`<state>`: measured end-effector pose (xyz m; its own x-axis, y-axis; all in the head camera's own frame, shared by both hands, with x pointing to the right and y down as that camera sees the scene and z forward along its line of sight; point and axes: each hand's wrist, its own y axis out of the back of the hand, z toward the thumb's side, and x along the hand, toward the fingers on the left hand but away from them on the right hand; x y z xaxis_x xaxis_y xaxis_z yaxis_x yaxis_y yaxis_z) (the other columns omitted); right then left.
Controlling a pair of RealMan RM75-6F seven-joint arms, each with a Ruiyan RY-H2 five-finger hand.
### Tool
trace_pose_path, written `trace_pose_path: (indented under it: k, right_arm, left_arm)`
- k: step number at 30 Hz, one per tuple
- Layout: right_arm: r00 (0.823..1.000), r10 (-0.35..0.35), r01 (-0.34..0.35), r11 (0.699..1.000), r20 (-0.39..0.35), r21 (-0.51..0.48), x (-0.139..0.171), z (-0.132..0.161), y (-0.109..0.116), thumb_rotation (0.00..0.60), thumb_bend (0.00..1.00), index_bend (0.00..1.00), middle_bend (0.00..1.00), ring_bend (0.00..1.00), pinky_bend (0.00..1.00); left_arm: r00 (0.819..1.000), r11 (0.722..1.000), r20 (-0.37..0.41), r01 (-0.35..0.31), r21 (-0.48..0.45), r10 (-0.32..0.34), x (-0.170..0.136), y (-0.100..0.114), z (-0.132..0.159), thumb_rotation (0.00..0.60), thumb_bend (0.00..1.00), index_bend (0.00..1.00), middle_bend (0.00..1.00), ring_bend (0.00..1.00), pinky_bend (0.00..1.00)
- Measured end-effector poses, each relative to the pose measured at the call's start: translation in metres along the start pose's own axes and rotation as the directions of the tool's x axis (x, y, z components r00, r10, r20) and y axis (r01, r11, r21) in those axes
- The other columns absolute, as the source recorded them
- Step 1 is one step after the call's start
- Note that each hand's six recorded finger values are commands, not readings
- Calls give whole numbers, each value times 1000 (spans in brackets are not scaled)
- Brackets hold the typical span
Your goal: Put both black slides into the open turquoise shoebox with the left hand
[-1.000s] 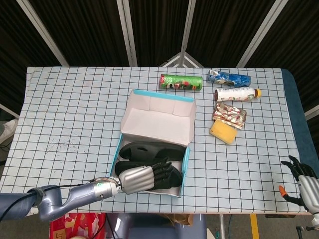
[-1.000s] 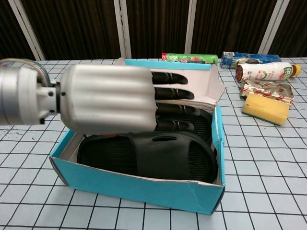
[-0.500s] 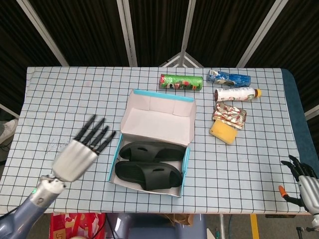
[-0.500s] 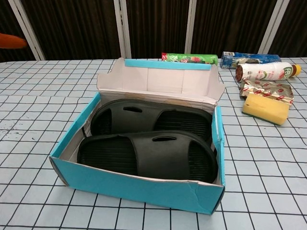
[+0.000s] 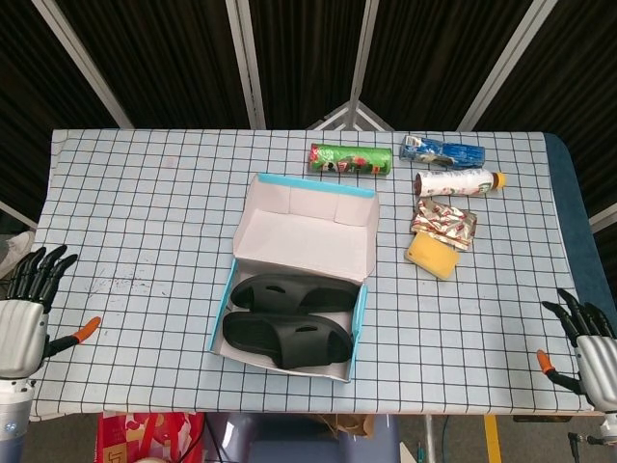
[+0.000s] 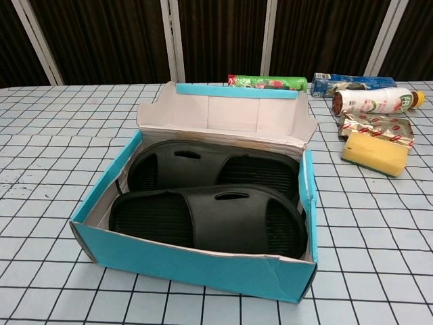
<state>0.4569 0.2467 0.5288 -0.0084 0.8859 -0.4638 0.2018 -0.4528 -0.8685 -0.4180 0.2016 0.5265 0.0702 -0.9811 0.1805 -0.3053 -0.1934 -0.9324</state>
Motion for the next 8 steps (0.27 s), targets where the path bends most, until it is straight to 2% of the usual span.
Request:
trace_pose_path:
  k: [3,8]
  right_arm:
    - [999,-29,29,1000,-30,6,0,4,0,600,392,187,52,130,70]
    - [997,-54,55,998,-48,22,-1,8,1,600,385,175,52,130,70]
  left_arm:
    - [999,1000,-35,-19,-8,19,-6,1,-10,600,209,88,16,0,3]
    - [999,1000,-49,9,-4,-9,-7,-2,-15,600,198,53,1,0,0]
